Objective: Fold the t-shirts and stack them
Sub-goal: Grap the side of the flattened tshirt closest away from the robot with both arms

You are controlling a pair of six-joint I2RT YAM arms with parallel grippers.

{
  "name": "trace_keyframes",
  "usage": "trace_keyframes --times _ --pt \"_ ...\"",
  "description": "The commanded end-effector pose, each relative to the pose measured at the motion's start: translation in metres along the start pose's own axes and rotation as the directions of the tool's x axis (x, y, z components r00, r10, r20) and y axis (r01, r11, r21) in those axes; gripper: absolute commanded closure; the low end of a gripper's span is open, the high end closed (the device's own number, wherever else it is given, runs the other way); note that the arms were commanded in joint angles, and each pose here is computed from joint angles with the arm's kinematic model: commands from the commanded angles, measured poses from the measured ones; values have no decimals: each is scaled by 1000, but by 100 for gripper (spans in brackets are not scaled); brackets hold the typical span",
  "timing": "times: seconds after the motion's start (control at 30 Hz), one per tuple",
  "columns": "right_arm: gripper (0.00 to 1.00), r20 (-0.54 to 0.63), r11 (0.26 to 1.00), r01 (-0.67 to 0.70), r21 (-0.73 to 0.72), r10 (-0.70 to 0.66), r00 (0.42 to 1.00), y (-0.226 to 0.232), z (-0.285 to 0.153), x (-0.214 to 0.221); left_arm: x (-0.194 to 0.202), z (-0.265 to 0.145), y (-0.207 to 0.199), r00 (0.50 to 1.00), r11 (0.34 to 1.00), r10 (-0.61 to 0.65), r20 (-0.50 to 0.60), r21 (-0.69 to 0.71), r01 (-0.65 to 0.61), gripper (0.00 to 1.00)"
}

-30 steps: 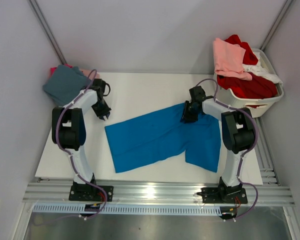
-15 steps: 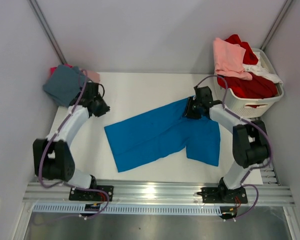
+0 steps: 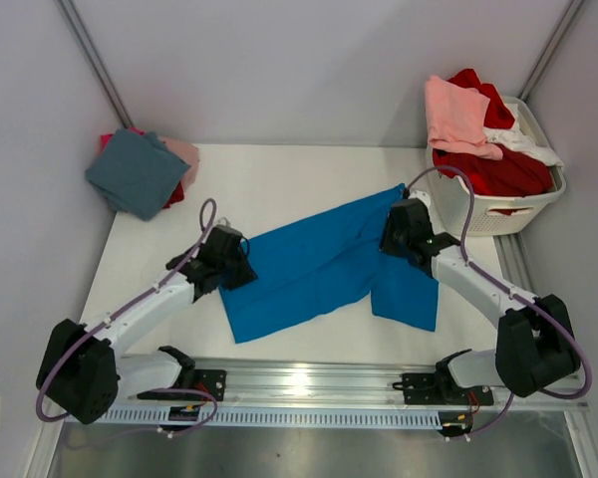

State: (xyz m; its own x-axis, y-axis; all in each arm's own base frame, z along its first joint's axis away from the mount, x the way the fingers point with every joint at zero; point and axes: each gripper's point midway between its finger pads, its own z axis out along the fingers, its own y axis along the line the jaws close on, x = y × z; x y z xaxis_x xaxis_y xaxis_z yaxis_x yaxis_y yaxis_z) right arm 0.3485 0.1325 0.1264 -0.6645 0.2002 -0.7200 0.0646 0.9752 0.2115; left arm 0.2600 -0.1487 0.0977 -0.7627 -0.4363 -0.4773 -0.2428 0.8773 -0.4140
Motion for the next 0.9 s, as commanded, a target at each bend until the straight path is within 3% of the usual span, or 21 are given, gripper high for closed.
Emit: trace_keyframes --times 0.0,0.07,0.13,0.33,0.87 --pt "57 29 989 -119 92 117 993 -25 -11 16 32 4 11 998 997 -55 -36 -48 54 68" --pt "57 22 985 -149 88 148 989 -30 -8 32 50 7 24 997 995 -55 -59 -88 50 66" --pt "50 35 976 -200 85 198 980 -36 -8 39 59 5 30 997 993 -45 -63 -109 38 66" --pt "44 47 941 -335 41 333 942 -52 -2 30 79 -5 40 998 991 -51 -47 -125 45 61" --pt "37 -117 913 -365 180 388 914 -83 32 91 136 -12 87 980 936 -2 -197 -344 -67 60"
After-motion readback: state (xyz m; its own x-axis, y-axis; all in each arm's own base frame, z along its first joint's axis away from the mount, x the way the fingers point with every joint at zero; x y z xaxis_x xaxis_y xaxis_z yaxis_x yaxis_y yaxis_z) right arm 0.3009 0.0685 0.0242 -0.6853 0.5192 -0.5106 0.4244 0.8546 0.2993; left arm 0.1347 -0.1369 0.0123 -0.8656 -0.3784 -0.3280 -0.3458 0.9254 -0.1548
